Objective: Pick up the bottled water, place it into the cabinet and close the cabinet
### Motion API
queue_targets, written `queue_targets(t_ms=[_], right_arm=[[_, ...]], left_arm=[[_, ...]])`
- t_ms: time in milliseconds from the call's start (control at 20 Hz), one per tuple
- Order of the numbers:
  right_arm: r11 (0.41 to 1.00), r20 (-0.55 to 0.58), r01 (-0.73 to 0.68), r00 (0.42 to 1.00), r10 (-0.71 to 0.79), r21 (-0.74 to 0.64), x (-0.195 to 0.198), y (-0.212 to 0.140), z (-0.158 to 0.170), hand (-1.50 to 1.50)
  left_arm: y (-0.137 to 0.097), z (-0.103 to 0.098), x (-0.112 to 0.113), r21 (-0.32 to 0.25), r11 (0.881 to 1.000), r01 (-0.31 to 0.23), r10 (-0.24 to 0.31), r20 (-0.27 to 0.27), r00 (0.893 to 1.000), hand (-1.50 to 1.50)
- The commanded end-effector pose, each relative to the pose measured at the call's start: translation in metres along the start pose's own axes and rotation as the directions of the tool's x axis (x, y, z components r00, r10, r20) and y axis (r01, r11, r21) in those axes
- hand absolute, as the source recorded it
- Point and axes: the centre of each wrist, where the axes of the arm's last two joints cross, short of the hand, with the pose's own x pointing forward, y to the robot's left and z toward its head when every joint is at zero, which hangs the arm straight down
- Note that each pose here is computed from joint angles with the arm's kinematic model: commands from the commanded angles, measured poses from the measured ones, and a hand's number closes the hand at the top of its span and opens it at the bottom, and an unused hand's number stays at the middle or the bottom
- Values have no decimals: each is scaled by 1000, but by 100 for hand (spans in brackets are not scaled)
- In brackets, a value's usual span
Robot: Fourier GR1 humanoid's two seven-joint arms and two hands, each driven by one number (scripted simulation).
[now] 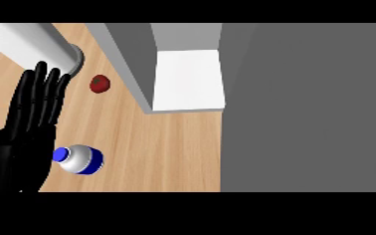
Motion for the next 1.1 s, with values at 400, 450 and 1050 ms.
queue_targets(t_ms=[400,450,1050], right_arm=[[964,-152,204,972,-178,171,10,16,45,-150],[961,-143,220,970,-198,165,29,21,49,-150],[956,-153,232,967,-206,180,99,10,97,-150]], left_arm=[[80,15,-18,-290,890,-352,309,-183,933,-150],[97,18,-16,-283,890,-358,312,-195,930,-150],[174,35,2,-263,922,-285,203,-300,932,-150]])
